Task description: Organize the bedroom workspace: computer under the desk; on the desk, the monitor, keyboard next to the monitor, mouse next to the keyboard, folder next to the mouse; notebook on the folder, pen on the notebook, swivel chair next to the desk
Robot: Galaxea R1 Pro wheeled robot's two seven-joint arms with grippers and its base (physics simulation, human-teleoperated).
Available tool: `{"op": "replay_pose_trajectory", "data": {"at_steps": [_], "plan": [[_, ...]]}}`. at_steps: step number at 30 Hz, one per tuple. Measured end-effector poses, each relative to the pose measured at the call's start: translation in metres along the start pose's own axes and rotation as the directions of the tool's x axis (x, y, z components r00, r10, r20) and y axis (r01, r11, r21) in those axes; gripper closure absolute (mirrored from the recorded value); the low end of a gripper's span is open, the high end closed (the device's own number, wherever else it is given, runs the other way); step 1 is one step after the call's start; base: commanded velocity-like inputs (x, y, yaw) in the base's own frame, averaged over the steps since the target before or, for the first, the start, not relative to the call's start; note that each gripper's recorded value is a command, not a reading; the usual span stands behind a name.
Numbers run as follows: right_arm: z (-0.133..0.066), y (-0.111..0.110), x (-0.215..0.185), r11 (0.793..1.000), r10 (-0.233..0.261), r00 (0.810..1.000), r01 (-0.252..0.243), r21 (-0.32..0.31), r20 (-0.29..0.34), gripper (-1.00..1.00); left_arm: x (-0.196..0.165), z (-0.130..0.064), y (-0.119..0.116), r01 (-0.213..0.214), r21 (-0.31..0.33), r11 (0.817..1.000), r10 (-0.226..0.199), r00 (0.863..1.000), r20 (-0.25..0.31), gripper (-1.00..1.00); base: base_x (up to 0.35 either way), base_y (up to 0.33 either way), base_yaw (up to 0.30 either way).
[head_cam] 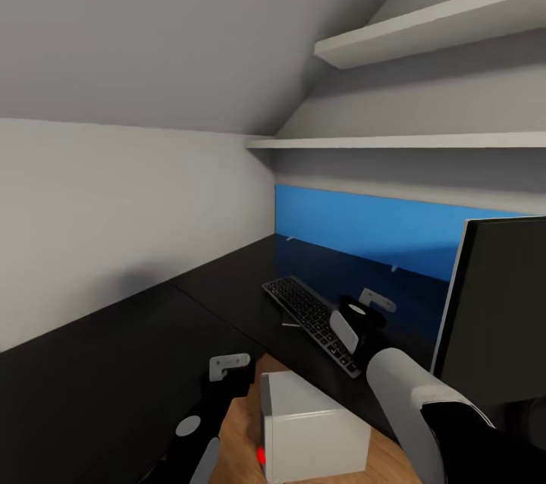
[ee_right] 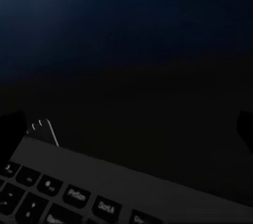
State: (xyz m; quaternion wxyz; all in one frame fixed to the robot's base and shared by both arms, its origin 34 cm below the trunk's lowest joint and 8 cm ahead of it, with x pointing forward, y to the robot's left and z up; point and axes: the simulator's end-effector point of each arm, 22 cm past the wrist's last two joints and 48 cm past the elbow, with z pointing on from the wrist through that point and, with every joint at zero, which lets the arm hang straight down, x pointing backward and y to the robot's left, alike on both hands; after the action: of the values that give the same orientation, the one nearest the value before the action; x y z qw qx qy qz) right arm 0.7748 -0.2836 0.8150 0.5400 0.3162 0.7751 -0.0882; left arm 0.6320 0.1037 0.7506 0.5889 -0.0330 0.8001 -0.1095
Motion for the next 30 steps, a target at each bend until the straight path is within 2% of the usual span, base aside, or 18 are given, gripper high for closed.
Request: {"op": "replay_pose_trajectory", "data": {"at_steps": [4,9,22,30], "plan": [[0.002,-0.003,0.009,1.000,0.007,1.000,-0.007,0.001,-0.006,-1.00,0.008,0.001,0.001,0.000,0.000,1.000,0.000,1.000,0.000,-1.00,0.000,0.000,0.000],[0.005,-0.006,0.024,0.999,0.045,0.998,-0.045,0.002,-0.037,-1.00,0.016,0.002,0.004,-0.014,-0.001,1.000,0.014,1.000,0.008,-1.00,0.000,0.000,0.000],[0.006,-0.008,0.026,0.998,0.059,0.997,-0.059,0.004,-0.047,-1.00,0.016,0.002,0.004,-0.016,-0.001,1.000,0.016,1.000,0.008,-1.00,0.000,0.000,0.000],[0.009,-0.014,0.032,0.993,0.116,0.989,-0.115,0.017,-0.086,-1.00,0.016,0.002,0.004,-0.016,-0.001,1.000,0.016,1.000,0.008,-1.00,0.000,0.000,0.000]]}}
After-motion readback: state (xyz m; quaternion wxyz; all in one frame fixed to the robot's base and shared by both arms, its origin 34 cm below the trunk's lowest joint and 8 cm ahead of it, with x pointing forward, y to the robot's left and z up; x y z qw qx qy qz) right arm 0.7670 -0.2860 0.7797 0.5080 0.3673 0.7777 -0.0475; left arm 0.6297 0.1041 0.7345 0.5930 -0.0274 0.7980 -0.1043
